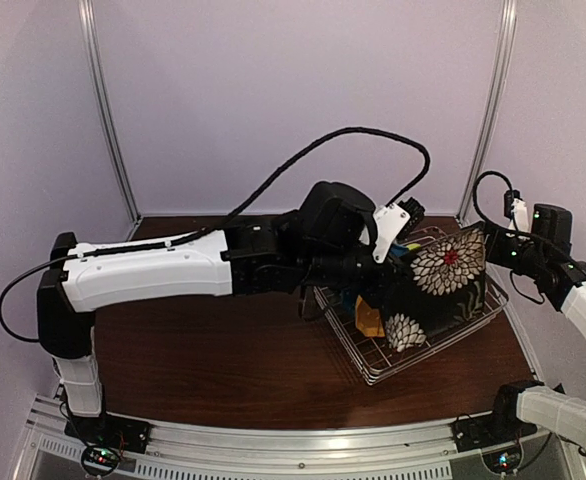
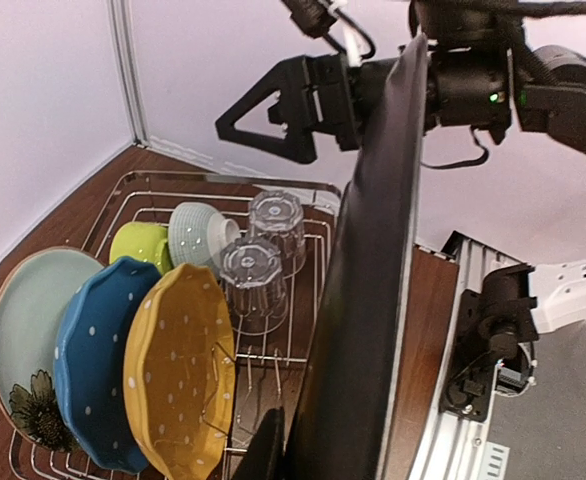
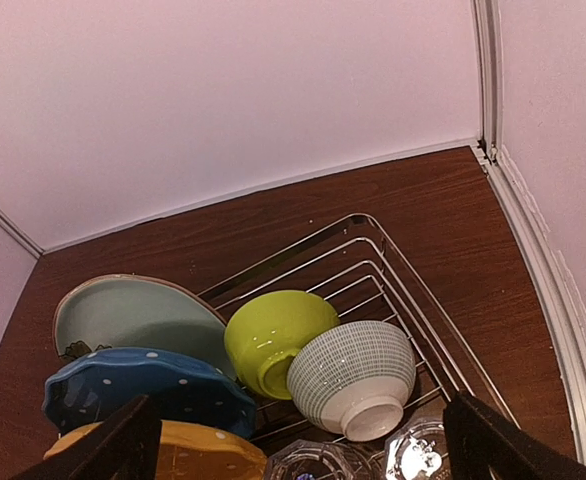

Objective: Unload the mixed dishes from the dish rack
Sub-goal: Grab the plate from the dish rack, then place the plate at the corner of the board.

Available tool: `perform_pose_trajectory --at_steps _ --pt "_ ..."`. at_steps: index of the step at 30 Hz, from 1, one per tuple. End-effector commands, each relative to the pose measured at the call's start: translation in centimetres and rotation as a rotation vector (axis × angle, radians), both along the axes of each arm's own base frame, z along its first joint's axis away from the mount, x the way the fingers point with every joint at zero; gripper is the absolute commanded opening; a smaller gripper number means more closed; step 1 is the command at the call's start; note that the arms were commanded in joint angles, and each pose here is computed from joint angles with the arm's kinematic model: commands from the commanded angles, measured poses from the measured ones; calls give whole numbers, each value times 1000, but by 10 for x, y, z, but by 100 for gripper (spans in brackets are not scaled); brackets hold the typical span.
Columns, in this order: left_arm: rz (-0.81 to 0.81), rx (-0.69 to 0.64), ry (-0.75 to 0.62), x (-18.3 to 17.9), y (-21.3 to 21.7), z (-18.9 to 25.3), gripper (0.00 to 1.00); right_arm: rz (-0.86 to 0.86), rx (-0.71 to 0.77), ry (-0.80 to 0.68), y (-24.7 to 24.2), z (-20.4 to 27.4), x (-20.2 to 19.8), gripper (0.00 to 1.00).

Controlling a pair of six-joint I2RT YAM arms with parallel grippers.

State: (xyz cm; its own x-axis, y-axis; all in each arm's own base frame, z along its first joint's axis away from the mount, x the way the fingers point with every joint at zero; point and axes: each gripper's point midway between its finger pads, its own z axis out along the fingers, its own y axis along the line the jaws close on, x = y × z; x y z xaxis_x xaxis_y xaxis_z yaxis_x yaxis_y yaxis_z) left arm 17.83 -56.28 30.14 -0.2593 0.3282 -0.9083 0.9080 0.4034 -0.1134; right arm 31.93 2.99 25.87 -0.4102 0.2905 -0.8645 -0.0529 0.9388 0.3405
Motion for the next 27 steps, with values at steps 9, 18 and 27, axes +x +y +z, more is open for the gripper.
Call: perform_pose_trajectory --at_steps 9,18,27 --pt "20 -347 -85 -2 27 128 0 -93 -21 -43 -18 28 -7 100" --pt "106 -402 -81 40 76 151 0 -84 -11 -57 -16 34 -9 100" --pt "159 -515 -29 85 150 183 0 -61 6 -51 -12 28 -7 100"
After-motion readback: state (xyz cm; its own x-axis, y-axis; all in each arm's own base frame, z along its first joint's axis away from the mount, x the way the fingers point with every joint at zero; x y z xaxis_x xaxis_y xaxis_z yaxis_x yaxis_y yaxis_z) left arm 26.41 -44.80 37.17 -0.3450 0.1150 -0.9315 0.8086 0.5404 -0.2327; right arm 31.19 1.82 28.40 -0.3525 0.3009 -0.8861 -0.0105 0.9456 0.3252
